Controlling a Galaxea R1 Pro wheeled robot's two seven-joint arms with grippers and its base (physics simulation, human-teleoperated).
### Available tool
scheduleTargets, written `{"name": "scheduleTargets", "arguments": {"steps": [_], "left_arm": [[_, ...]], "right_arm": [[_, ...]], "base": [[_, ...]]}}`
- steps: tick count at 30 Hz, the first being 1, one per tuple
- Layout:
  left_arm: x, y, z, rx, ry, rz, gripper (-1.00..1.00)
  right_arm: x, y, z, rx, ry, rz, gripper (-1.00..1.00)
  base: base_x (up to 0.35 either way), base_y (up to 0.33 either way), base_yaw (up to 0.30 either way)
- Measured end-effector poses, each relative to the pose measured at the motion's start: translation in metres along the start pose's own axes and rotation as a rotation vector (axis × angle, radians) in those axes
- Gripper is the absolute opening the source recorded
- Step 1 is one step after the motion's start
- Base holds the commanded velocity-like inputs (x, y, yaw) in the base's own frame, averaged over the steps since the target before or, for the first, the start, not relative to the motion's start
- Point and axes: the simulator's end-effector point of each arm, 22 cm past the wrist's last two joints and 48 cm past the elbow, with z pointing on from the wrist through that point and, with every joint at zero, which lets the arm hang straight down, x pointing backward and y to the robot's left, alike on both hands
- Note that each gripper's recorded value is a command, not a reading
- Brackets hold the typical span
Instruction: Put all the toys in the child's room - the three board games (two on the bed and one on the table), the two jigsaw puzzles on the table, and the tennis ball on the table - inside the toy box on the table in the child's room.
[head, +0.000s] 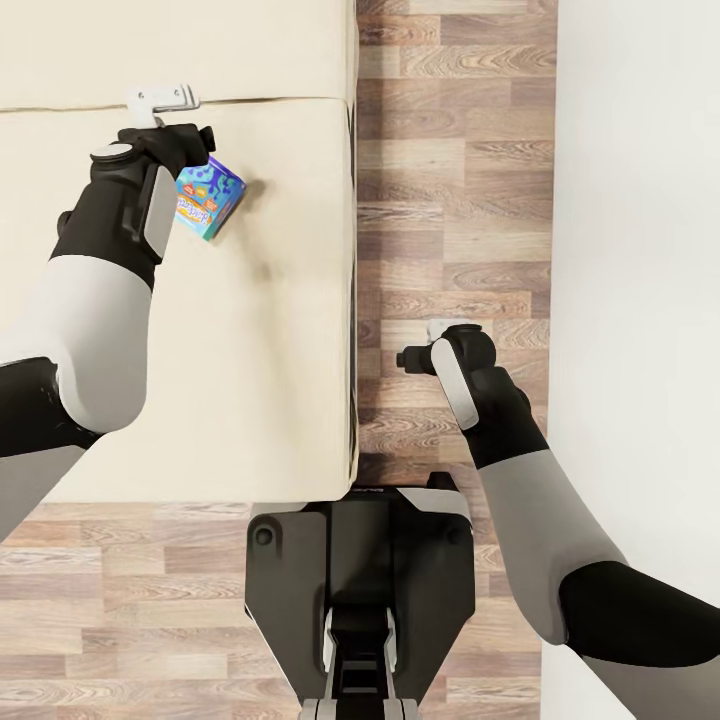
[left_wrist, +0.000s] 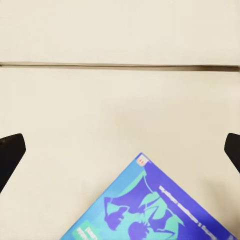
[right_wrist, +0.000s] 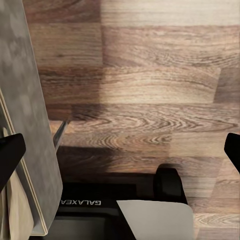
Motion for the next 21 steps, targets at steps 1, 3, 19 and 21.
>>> {"name": "scheduleTargets", "arguments": {"steps": [1,3,19,21], "left_arm": [[0.001,0.0,0.0,0.0,0.001,0.0,1.0],[0.003,0.0,0.001,0.001,0.003,0.0,1.0],[0.028,-0.006,0.007,0.011,0.028,0.005,1.0],[0.031,-0.007,0.007,0.011,0.031,0.006,1.0]], "right_arm": [[0.0,0.0,0.0,0.0,0.001,0.0,1.0],[0.001,0.0,0.001,0.0,0.002,0.0,1.0],[0.013,-0.001,0.015,0.0,0.026,0.002,1.0],[0.014,-0.001,0.016,0.0,0.029,0.002,1.0]], "base": [[0.0,0.0,0.0],[0.0,0.0,0.0],[0.0,0.0,0.0],[0.0,0.0,0.0]]}}
